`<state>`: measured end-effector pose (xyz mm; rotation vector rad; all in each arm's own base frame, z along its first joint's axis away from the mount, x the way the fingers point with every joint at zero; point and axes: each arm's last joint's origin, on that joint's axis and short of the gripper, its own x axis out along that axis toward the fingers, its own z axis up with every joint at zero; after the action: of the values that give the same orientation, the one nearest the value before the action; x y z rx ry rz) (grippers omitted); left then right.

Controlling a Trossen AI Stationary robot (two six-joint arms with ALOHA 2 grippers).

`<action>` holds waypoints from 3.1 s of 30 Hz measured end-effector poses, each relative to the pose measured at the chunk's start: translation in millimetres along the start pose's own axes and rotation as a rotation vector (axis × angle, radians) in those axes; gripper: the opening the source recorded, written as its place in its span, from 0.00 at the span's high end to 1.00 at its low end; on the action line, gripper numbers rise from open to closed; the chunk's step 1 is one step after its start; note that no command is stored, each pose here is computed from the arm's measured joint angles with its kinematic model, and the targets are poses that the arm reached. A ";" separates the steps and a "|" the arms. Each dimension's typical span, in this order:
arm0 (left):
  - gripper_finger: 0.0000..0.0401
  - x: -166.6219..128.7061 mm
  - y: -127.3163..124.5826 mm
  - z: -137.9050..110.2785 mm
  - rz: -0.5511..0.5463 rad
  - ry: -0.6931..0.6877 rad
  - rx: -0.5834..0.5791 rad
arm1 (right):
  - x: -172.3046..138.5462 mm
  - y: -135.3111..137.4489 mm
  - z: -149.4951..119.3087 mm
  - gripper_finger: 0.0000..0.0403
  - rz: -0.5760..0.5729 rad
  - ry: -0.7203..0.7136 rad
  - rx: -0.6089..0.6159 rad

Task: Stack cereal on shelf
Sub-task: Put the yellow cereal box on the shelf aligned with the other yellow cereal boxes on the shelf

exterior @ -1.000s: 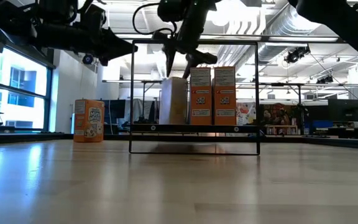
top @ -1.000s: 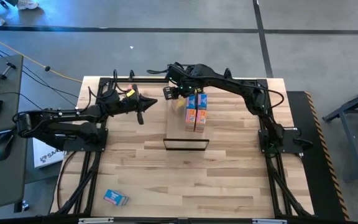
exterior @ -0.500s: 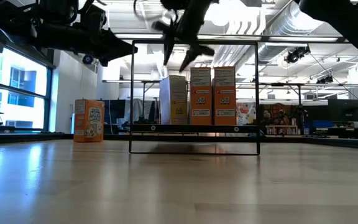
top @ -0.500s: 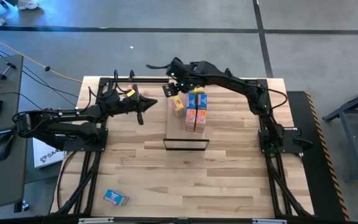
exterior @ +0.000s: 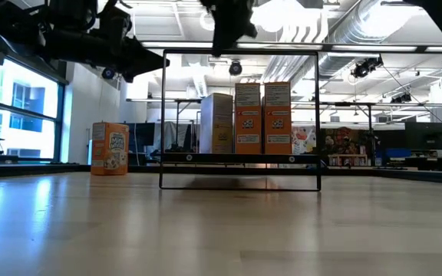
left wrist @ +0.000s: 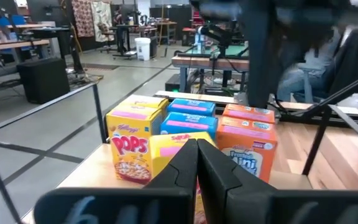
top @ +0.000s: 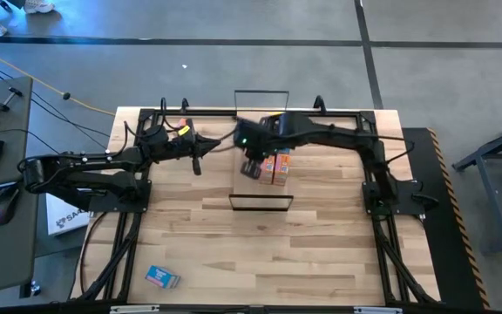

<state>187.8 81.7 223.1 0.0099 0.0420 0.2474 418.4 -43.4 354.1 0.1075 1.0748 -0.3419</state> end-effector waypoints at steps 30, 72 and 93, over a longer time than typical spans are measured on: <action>1.00 1.4 11.1 -9.7 0.100 0.075 -0.008 | 78.9 -54.0 1.4 1.00 -0.061 -0.092 0.186; 1.00 12.8 13.2 -14.3 0.086 0.103 -0.015 | 91.6 -73.1 2.9 1.00 -0.139 -0.001 0.109; 1.00 12.8 13.2 -14.3 0.086 0.102 -0.014 | 89.6 -69.2 -2.4 1.00 -0.201 0.040 0.152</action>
<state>196.3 97.8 208.5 -0.0154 0.1419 0.3346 432.3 -127.8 280.0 0.1430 1.1014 -0.6049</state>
